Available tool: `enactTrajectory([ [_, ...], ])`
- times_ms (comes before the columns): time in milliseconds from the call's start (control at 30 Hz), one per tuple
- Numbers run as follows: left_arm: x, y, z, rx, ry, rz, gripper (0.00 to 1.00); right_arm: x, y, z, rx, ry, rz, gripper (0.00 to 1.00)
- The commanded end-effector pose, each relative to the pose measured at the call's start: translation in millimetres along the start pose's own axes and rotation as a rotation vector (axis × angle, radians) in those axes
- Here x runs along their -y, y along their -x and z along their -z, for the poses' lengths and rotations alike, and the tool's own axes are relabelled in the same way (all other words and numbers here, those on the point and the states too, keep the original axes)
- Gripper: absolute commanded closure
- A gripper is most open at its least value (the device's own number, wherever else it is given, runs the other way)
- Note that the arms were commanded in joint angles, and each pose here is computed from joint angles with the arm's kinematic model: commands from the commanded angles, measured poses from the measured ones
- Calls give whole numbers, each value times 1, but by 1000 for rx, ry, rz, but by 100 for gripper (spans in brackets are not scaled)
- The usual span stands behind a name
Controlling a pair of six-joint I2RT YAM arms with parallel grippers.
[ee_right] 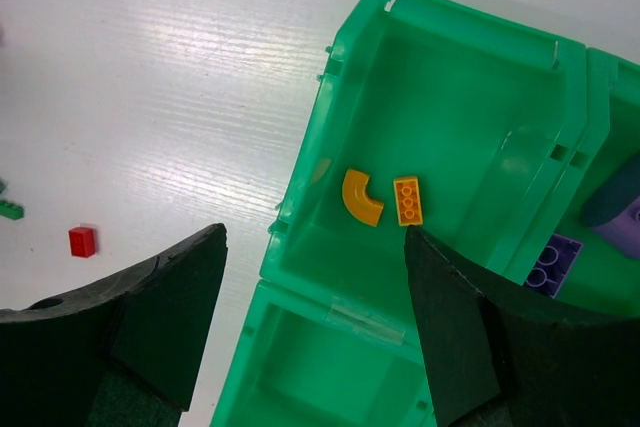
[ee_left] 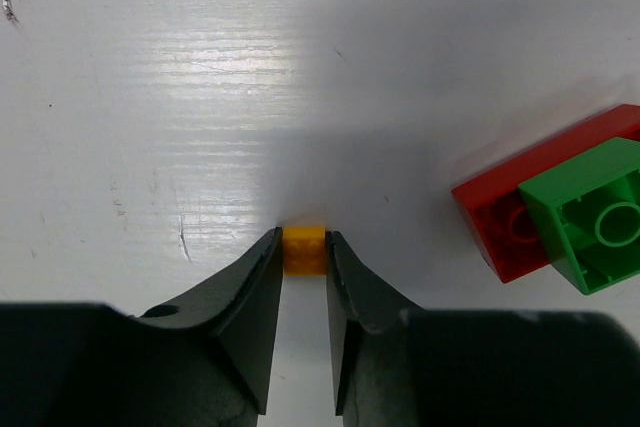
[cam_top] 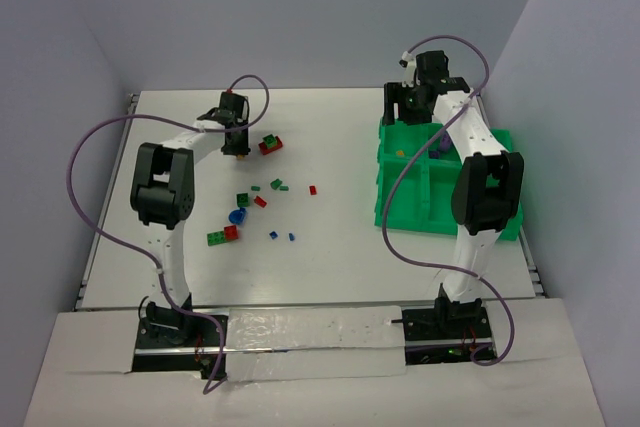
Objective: Sort the legos into containers by color
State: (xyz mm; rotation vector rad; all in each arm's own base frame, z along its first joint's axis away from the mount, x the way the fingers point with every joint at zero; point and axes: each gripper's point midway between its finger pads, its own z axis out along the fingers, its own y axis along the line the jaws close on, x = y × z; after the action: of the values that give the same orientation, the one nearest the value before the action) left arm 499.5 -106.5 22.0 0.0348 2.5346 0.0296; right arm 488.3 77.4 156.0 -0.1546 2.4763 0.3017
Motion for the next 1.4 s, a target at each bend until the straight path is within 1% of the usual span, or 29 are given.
enactTrajectory([
  [0, 1, 14, 0, 22, 15, 9, 70, -14, 30, 31, 94, 22, 19, 21],
  [67, 2, 14, 2, 20, 5, 2, 75, -16, 29, 33, 95, 30, 22, 20],
  [100, 4, 14, 4, 20, -9, -4, 81, -19, 29, 36, 99, 42, 24, 14],
  [133, 5, 16, 7, 24, -22, -9, 84, -22, 30, 38, 106, 53, 27, 12],
  [167, 10, 17, 11, 30, -52, -25, 87, -25, 31, 38, 112, 65, 31, 3],
  [200, 10, 20, 16, 46, -59, -25, 90, -29, 30, 41, 113, 80, 34, 2],
  [233, 15, 27, 28, 82, -102, -40, 95, -37, 31, 45, 125, 113, 42, 0],
  [267, 20, 39, 40, 123, -136, -49, 96, -39, 32, 45, 131, 119, 28, 0],
  [300, 25, 42, 55, 152, -179, -62, 99, -49, 28, 47, 127, 168, 17, 0],
  [367, 33, 50, 78, 190, -244, -60, 100, -62, 24, 51, 137, 238, 11, 0],
  [433, 47, 64, 117, 238, -359, -23, 100, -84, 20, 63, 182, 343, 16, 0],
  [467, 52, 69, 129, 252, -397, -6, 100, -90, 19, 67, 199, 366, 26, 0],
  [500, 57, 77, 152, 278, -442, 37, 100, -100, 17, 73, 222, 395, 50, 0],
  [533, 65, 78, 166, 275, -508, 54, 100, -105, 17, 76, 229, 411, 65, 0],
  [600, 74, 86, 197, 289, -602, 136, 100, -118, 12, 79, 218, 445, 92, 0],
  [667, 80, 88, 217, 281, -697, 203, 100, -124, 14, 84, 222, 456, 101, 0],
  [733, 87, 94, 245, 263, -823, 334, 100, -139, 15, 92, 234, 500, 118, 0],
  [767, 93, 94, 256, 246, -899, 354, 100, -145, 16, 96, 246, 519, 121, 0],
  [800, 103, 90, 272, 208, -1017, 361, 100, -153, 18, 101, 261, 545, 125, 0],
  [867, 112, 89, 286, 168, -1136, 412, 100, -166, 22, 110, 296, 583, 149, 0],
  [900, 117, 86, 295, 138, -1208, 429, 100, -176, 23, 115, 313, 608, 174, 0],
  [967, 122, 82, 308, 70, -1300, 488, 100, -193, 24, 124, 355, 642, 240, 0],
  [1000, 123, 81, 308, 83, -1312, 480, 100, -193, 23, 124, 353, 643, 242, 0],
  [1100, 124, 75, 314, 27, -1361, 557, 100, -213, 26, 136, 431, 655, 318, 2],
  [1167, 123, 70, 314, 7, -1358, 601, 100, -219, 36, 139, 468, 633, 330, 5],
  [1200, 122, 70, 314, 7, -1350, 625, 100, -223, 41, 136, 472, 611, 308, 6],
  [1233, 121, 73, 313, 12, -1335, 647, 100, -226, 44, 135, 475, 605, 290, 7],
  [1300, 118, 68, 296, -52, -1223, 727, 100, -236, 46, 133, 458, 620, 231, 12],
  [1367, 113, 77, 287, -34, -1127, 790, 100, -252, 45, 130, 441, 622, 204, 14],
])
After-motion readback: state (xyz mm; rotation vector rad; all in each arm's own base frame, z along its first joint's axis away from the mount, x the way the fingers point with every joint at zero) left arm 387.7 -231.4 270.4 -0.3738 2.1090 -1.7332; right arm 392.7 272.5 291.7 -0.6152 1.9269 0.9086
